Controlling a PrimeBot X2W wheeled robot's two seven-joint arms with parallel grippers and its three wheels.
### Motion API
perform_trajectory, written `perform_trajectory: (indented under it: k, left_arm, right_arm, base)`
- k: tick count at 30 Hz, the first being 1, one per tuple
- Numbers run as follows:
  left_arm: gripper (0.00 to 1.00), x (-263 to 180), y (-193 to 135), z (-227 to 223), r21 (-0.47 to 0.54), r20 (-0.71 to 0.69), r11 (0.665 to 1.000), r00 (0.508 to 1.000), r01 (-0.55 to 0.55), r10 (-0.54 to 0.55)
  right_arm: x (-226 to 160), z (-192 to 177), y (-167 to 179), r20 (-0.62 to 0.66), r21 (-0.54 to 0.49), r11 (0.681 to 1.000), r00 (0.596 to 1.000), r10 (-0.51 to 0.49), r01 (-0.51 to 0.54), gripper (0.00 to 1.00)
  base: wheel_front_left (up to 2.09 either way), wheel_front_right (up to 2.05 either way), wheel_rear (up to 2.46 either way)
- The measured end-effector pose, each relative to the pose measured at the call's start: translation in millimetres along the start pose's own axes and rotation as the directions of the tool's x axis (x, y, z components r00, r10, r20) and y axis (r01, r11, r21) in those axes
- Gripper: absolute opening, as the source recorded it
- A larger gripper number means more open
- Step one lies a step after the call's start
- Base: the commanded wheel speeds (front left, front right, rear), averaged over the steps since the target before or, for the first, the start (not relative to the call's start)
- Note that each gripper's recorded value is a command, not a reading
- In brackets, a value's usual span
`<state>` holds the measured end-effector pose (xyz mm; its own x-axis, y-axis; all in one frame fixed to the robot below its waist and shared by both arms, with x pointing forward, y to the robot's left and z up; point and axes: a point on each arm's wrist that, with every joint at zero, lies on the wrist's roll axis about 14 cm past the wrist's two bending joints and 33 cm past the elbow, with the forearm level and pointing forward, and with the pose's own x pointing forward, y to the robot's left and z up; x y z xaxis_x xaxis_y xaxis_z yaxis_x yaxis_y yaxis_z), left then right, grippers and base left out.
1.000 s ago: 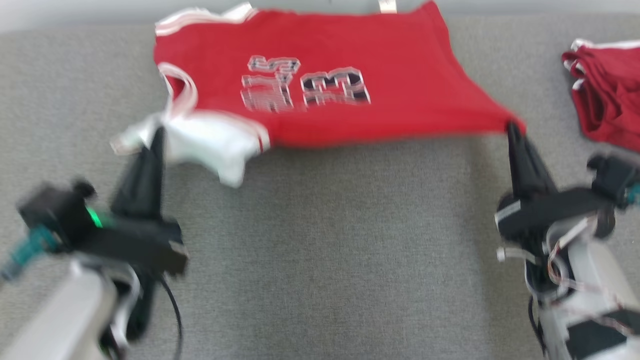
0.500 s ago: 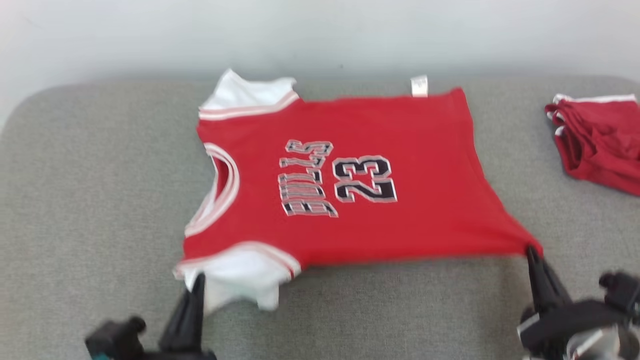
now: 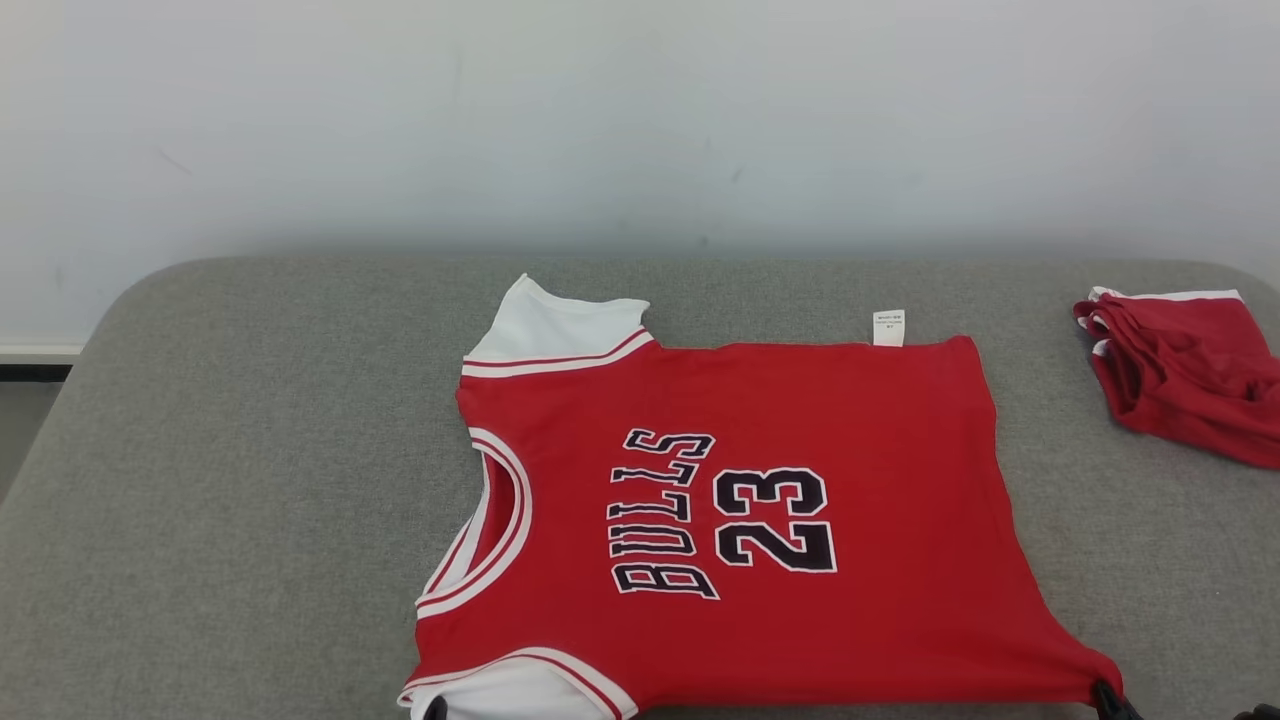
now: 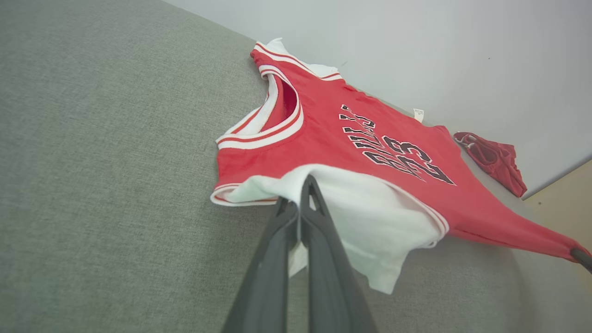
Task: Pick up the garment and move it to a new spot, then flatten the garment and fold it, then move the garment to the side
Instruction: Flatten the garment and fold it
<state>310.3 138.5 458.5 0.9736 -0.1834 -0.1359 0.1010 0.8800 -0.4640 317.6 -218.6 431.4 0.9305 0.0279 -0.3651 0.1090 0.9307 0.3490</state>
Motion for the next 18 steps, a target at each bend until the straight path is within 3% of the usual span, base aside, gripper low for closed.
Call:
perform_trajectory:
  k: [7, 18]
  left_arm:
    - [0.0, 1, 1, -9, 0.017, -0.035, 1.0, 0.999, 0.004, -0.003]
    - [0.0, 46, -24, 14, 0.115, -0.033, 0.983, 0.99, 0.142, -0.139]
  right_arm:
    - [-2, -9, 4, -0.038, -0.009, 1.0, 0.999, -0.001, 0.001, 0.0]
    - [22, 6, 26, -0.031, 0.012, 0.999, 0.998, 0.053, -0.052, 0.0]
  base:
    - [0.0, 0.0, 0.0]
    - [0.0, 0.0, 0.0]
